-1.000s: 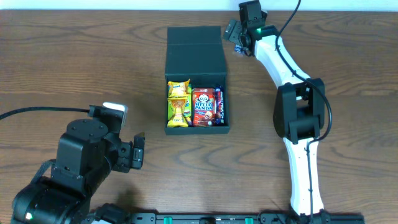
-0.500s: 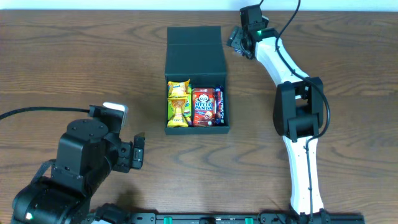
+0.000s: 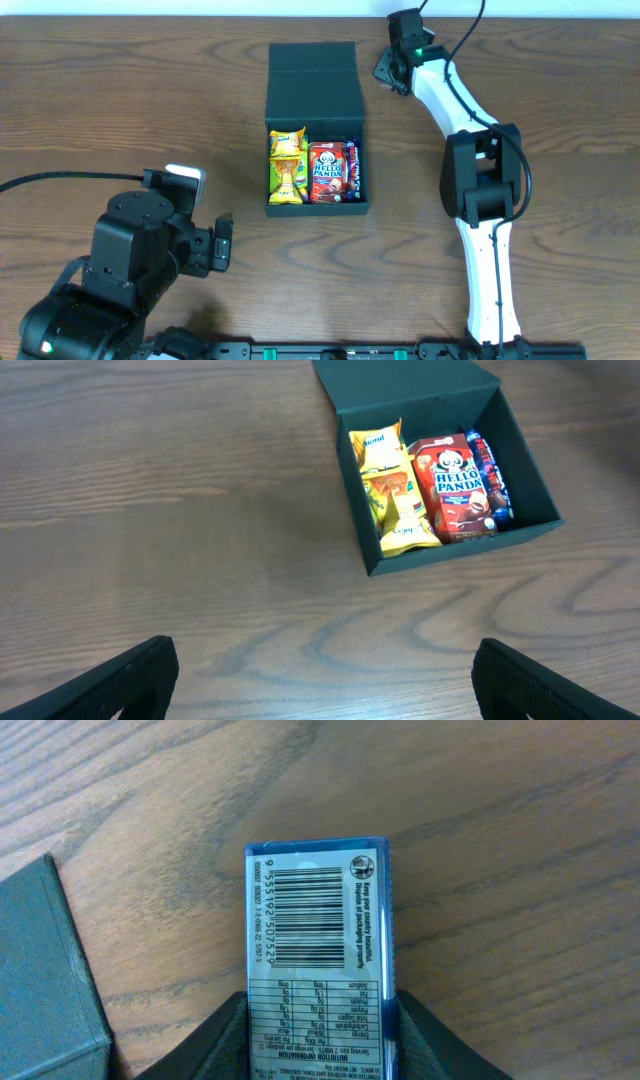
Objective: Pack container
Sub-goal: 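Grasp the small blue packet with the right gripper and lift it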
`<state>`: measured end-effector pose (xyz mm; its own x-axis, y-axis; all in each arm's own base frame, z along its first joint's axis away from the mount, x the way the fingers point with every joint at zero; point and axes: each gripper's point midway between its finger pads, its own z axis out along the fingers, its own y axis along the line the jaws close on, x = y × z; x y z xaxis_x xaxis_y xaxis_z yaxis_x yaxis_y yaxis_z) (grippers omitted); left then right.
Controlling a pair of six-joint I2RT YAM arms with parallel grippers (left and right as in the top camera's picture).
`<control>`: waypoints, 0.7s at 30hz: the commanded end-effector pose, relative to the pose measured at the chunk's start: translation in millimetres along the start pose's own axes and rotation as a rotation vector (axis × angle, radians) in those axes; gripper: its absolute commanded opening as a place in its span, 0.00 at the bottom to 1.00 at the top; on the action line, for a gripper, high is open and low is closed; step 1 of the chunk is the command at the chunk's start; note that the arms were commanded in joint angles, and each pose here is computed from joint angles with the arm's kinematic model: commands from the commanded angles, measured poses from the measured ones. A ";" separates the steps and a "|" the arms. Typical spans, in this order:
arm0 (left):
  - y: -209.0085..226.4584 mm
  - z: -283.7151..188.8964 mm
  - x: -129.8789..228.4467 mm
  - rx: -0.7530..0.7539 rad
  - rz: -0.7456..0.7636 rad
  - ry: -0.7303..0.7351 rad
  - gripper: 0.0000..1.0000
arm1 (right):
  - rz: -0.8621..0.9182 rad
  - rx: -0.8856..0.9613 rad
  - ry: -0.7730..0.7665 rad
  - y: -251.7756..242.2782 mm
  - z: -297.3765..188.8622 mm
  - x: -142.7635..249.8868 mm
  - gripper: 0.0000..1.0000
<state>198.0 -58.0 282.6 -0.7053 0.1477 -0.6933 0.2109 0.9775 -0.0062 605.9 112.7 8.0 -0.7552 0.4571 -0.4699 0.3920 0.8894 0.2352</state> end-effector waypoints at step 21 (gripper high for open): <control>2.0 0.8 1.3 -0.011 -0.005 0.004 0.95 | -0.102 0.065 0.112 -10.1 -57.2 -11.5 0.01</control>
<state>198.0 -58.0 282.6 -0.7053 0.1477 -0.6933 0.2109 0.9775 -0.0062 571.9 99.4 33.3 -0.8486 0.3936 -0.3535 0.3793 0.9185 0.1120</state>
